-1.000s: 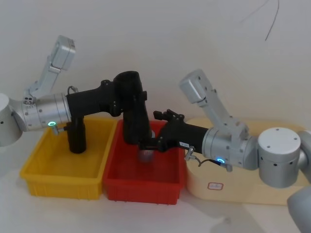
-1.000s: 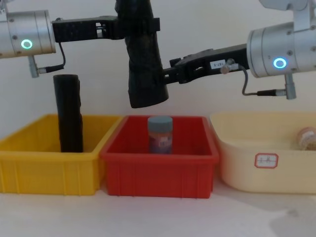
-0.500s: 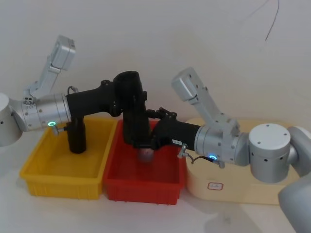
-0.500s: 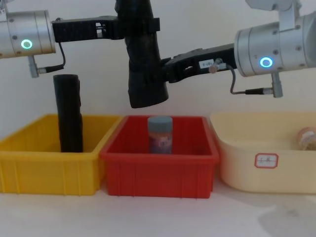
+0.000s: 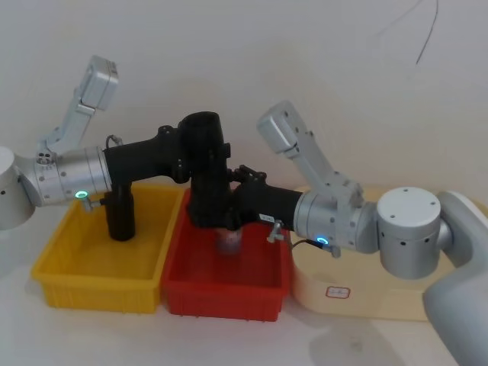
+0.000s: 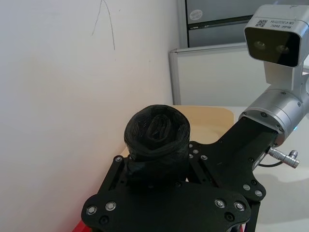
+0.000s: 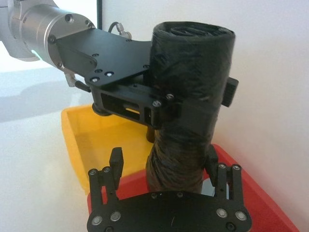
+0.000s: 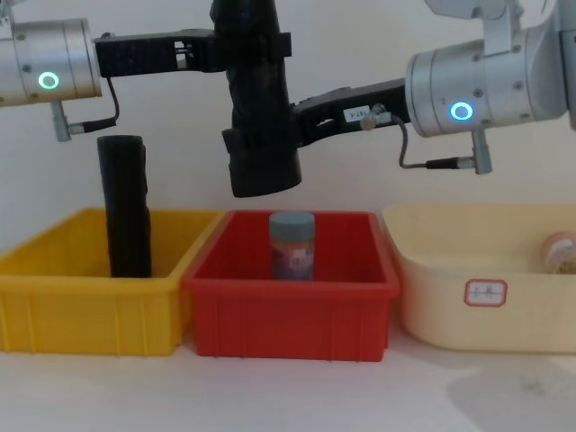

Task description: Pick up the garbage bag with the one hand and transfer it to the other hand.

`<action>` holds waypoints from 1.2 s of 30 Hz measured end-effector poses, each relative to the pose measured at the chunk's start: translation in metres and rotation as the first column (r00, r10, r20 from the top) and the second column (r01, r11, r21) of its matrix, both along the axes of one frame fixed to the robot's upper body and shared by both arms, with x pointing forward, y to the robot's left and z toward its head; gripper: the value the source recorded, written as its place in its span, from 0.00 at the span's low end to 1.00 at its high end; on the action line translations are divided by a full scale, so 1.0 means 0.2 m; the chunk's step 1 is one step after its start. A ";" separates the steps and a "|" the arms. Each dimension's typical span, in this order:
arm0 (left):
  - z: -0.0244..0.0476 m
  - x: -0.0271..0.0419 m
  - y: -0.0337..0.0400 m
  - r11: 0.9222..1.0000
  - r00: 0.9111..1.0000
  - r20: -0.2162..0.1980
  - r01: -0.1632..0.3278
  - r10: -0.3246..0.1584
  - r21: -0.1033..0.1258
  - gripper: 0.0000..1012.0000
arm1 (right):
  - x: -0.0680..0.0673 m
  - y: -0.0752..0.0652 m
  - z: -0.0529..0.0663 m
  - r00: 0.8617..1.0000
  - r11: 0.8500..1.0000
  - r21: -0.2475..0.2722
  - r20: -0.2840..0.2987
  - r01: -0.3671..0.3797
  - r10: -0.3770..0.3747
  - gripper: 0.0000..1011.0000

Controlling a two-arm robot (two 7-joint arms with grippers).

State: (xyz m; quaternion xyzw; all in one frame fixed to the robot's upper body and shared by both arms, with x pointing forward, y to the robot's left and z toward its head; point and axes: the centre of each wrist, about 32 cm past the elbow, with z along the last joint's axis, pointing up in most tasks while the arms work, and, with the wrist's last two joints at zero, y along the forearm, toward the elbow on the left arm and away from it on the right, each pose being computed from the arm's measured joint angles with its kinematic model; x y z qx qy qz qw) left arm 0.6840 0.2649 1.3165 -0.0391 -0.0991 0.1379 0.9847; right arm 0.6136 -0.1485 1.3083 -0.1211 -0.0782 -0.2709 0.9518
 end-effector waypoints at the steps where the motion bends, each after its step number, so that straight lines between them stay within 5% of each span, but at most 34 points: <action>1: 0.000 0.000 0.000 1.000 1.000 0.000 0.000 0.000 0.000 0.37 | 0.00 0.01 0.00 1.000 1.000 0.001 0.000 -0.003 0.003 0.99; 36: 0.000 0.000 0.000 1.000 1.000 0.000 0.000 0.000 0.000 0.37 | 0.11 0.09 -0.03 1.000 0.999 0.041 -0.009 0.027 -0.027 0.99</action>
